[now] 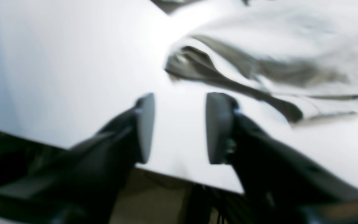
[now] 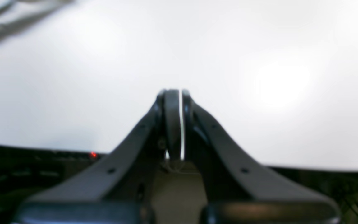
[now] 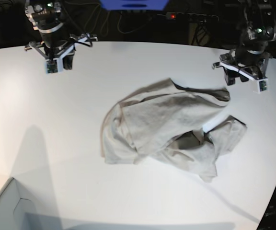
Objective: Layout the t-shirt on the table in an organized manner, then fold the t-shirt properly
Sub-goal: 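Reach the right gripper to the crumpled grey t-shirt and grasp it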
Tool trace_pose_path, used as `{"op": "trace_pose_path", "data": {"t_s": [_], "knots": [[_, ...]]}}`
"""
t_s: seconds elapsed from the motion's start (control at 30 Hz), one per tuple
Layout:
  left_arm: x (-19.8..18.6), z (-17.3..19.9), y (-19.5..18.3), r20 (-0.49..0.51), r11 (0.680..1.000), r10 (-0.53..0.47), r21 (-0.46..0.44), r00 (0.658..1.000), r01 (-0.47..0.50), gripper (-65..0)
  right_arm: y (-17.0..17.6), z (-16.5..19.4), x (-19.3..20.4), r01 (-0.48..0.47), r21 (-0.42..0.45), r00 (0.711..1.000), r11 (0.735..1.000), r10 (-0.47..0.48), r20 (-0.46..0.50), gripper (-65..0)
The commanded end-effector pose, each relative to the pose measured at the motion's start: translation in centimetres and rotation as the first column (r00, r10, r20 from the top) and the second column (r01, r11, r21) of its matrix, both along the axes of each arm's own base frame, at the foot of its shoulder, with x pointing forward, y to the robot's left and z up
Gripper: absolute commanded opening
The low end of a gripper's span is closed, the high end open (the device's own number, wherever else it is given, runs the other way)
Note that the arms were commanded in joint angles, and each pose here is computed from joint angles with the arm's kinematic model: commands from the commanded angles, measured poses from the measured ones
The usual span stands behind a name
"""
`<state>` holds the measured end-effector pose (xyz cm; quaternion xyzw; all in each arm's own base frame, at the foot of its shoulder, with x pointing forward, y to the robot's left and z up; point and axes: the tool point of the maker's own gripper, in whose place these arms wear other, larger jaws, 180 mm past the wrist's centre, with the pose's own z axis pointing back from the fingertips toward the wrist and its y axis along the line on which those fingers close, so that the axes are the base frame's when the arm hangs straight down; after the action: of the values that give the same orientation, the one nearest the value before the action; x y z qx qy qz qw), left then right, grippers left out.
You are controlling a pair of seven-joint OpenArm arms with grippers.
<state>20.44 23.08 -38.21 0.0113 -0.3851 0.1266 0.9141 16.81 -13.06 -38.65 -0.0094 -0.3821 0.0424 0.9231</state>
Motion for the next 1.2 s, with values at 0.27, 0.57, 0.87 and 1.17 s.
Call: {"op": "trace_pose_path", "data": {"t_s": [0.27,0.57,0.87,1.17], "knots": [[3.0,2.6,1.7,0.090,0.999,0.010,0.050,0.996,-0.015,-35.2,11.5,1.8,3.5,-0.275,0.126,0.958,0.953,0.283,-0.043,-42.7],[0.8,0.5,9.2,0.002,0.982,0.125,0.146,0.992,-0.124,-35.1,17.1,-1.1,6.4,-0.291,0.204,0.947,0.935,0.312,-0.077,-29.8],[-1.4,0.5,14.9,-0.002,0.941,0.293,0.176,0.956,-0.289,-35.1,21.7,-3.6,8.1,-0.412,0.193,0.909,0.890,0.416,0.024,-29.8],[-1.5,0.3,14.7,-0.005,0.941,0.296,0.172,0.955,-0.291,-35.1,21.0,-6.9,10.3,-0.425,0.138,0.903,0.895,0.429,0.001,-29.8]]}}
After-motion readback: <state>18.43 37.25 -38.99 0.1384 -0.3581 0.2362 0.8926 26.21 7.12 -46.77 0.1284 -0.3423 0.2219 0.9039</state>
